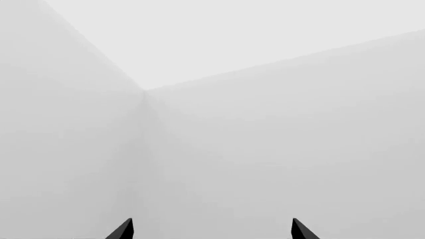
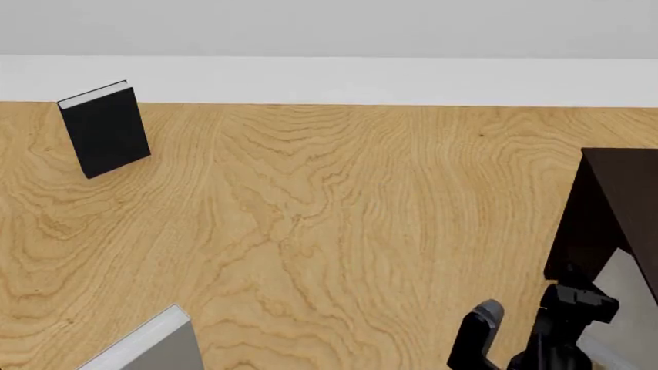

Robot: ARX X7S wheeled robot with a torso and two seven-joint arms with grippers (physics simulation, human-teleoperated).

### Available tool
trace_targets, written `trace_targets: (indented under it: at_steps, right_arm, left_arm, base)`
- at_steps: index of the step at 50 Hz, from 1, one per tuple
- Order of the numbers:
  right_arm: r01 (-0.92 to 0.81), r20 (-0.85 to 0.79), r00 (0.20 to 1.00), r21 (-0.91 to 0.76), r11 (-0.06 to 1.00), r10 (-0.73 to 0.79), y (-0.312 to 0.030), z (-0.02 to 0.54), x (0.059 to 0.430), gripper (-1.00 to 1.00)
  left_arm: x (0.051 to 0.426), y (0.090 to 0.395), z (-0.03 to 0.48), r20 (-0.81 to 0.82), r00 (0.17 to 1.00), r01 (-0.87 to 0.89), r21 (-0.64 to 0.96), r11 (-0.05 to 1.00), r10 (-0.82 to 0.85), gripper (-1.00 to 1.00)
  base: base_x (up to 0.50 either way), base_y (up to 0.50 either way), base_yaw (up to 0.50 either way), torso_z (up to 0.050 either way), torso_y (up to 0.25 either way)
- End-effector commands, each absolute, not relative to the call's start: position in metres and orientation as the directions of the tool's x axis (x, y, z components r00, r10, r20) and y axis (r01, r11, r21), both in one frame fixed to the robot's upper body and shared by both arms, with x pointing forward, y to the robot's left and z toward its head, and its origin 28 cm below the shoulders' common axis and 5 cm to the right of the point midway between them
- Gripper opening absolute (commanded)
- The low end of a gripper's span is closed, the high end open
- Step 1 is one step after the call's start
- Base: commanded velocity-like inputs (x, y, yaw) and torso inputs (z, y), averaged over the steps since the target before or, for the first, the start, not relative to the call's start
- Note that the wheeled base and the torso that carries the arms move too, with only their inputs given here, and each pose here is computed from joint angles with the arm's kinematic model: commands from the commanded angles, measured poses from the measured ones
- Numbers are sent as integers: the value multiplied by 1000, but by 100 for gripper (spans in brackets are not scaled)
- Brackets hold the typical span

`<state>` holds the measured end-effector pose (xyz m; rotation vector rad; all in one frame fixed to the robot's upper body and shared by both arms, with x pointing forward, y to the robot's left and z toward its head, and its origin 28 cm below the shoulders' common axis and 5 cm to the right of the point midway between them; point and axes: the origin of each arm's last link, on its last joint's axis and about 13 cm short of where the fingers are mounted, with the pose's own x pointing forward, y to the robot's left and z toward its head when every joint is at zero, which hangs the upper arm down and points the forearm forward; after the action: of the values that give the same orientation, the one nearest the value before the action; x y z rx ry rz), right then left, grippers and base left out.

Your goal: Pick up the book on the right and place it on the cabinet shelf.

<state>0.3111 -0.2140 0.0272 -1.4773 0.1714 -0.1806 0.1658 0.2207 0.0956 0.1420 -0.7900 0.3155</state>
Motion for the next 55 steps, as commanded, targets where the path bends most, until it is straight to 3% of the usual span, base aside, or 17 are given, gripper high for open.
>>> trace_targets:
  at_steps: [1,30,35,38,49,55]
  right_arm:
    - [33,20,987,-996,79,-159,-215,30,306,100]
    - [66,76,996,-971,228,36,-165,50,307,100]
    - [64,76,997,-947,314,24,-161,48,306,100]
    - [51,37,999,-851,523,-36,-157,47,306,100]
    - [42,-38,996,-584,811,-79,-141,41,303,100]
    - [28,-49,997,-518,855,-62,-134,40,298,100]
  left_arm:
    - [166,221,96,715,660,-332,3,943,230,100]
    - [166,222,95,713,660,-339,3,941,236,100]
    - [166,222,95,713,661,-339,3,941,236,100]
    - [166,222,95,713,661,-338,3,941,235,100]
    - [166,221,95,713,662,-334,5,942,231,100]
    - [166,221,96,714,661,-333,4,943,231,100]
  base:
    - [0,0,0,0,0]
    - [0,0,0,0,0]
    - [0,0,0,0,0]
    - [0,0,0,0,0]
    - [0,0,0,0,0]
    - [0,0,0,0,0]
